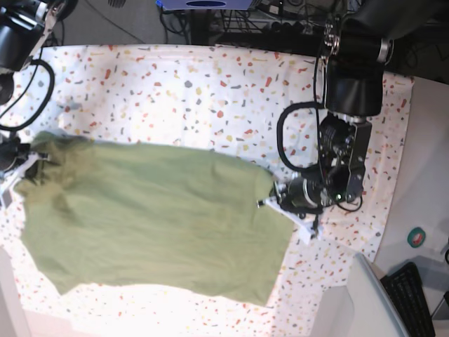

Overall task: Layout the t-shirt on the table in an organized manner, then fold the t-shirt properly
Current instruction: 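Lay the shirt flat, spreading it between both grippers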

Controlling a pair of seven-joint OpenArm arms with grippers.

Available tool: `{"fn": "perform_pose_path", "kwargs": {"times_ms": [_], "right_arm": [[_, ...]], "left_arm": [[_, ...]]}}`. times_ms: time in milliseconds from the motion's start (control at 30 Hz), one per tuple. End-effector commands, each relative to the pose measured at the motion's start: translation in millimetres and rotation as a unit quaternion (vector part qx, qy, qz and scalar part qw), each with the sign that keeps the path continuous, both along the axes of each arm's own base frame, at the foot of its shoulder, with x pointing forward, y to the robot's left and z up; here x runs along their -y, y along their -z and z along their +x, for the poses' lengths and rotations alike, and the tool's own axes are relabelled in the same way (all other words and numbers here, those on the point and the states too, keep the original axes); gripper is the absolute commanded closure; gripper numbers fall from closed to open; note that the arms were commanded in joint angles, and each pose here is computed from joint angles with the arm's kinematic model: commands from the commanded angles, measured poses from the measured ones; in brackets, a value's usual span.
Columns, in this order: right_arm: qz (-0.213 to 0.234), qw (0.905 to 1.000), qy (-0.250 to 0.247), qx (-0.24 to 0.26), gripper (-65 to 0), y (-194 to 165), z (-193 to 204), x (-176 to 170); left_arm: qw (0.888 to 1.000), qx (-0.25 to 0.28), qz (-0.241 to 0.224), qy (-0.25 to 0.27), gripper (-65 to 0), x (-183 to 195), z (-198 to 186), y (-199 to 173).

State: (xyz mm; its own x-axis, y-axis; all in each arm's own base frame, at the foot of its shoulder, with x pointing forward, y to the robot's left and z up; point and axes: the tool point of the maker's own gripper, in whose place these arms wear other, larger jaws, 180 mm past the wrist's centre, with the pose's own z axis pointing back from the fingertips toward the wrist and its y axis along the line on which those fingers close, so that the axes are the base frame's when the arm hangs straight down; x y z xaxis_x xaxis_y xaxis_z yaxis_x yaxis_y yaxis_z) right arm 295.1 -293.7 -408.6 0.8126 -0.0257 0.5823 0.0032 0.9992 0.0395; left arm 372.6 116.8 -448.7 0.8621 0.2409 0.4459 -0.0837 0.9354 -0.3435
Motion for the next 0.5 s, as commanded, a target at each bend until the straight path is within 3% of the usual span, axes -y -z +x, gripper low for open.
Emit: {"fn": "perform_pose_path", "kwargs": {"times_ms": [0,200,467], "right_arm": [[-0.009,0.9995,0.001,0.031,0.0,-15.1,9.5,7.2],[-0.009,0.9998,0.003,0.015,0.0,-4.1,-5.6,8.6],[0.007,0.9999,0.007,0.003,0.0,6.1,-2.5,6.7]], "left_arm": [[1.0,0.023,-0.005,-0.003,0.0,-0.5,7.0,-8.8],[1.0,0.011,0.003,-0.016,0.0,-9.0,-20.7,17.1],[1.0,0.009,0.007,-0.018,0.0,-13.8,-22.2,18.4]]}}
